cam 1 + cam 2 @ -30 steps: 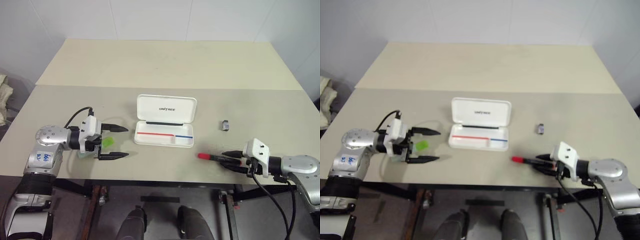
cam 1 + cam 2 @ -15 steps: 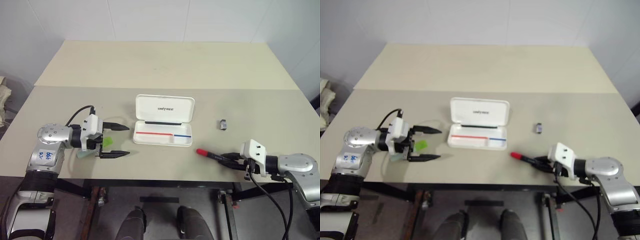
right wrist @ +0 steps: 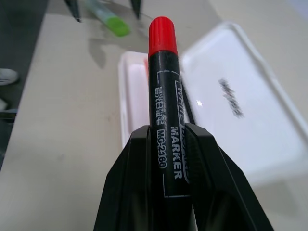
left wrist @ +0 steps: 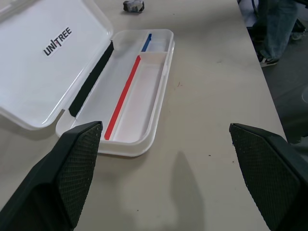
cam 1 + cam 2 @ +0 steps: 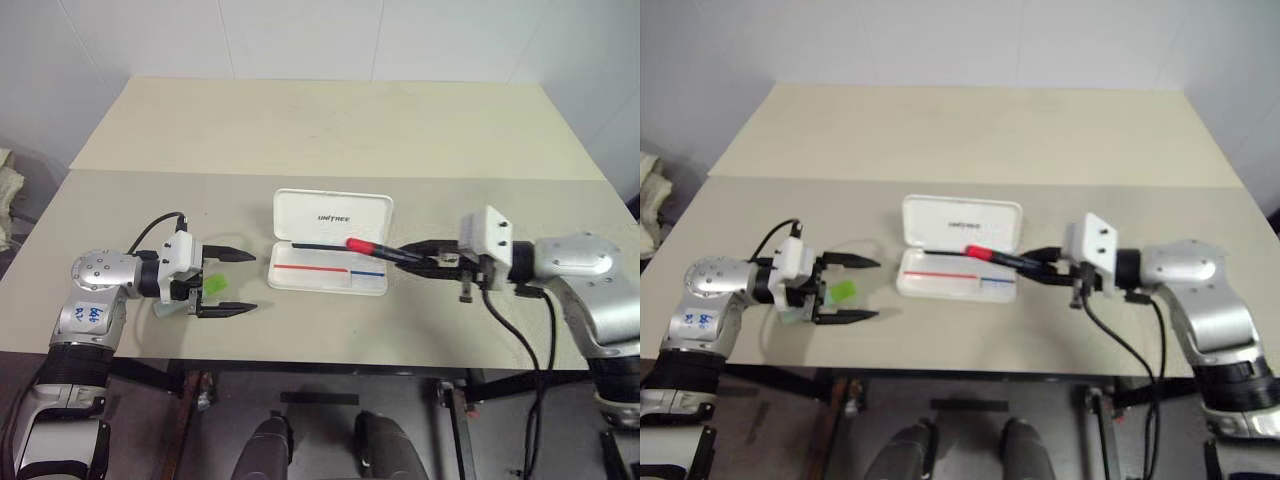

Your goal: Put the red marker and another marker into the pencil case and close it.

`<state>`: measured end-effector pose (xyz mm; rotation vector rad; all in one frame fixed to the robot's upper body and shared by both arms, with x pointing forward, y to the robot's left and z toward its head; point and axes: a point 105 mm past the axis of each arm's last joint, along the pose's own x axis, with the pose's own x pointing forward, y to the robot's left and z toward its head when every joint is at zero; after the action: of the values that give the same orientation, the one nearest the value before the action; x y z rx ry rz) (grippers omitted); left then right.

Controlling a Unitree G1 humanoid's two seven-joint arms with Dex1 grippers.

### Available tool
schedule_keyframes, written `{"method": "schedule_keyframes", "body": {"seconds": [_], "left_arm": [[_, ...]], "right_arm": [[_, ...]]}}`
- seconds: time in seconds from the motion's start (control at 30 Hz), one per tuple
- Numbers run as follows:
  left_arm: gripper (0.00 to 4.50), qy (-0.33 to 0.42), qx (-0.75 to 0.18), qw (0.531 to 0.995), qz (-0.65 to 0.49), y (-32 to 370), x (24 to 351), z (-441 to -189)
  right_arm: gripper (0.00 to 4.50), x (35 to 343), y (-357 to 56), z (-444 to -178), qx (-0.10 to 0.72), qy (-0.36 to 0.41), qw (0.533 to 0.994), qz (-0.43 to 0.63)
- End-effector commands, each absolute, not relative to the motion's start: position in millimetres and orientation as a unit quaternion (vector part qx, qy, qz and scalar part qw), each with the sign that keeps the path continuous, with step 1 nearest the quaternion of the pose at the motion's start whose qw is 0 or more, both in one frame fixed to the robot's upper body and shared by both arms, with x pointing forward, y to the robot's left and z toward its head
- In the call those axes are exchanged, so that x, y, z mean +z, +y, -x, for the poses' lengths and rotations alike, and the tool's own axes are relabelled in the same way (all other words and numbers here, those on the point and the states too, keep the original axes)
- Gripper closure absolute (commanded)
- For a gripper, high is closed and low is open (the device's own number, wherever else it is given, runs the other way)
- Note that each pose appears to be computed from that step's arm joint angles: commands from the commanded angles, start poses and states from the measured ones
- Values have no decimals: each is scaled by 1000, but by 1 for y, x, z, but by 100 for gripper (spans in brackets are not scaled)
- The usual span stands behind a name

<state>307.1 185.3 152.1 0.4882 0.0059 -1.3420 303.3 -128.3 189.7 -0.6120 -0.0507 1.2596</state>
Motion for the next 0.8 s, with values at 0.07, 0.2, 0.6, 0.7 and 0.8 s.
{"method": "schedule_keyframes", "body": {"seconds": [0.07,0.2,0.6,0.7,0.8], "left_arm": [[0,-8,-594,771,-231,194,159,-310],[0,-9,-590,773,-232,195,160,-310],[0,-11,-583,780,-228,194,158,-307],[0,-12,-582,781,-226,193,157,-306],[0,-13,-582,782,-224,192,158,-306]], "right_arm": [[388,183,-95,-328,579,-65,734,350],[388,186,-63,-354,567,-98,728,372],[388,165,-47,-369,568,-81,709,410],[388,162,-51,-373,557,-77,710,423],[281,161,-54,-374,556,-79,708,428]]}}
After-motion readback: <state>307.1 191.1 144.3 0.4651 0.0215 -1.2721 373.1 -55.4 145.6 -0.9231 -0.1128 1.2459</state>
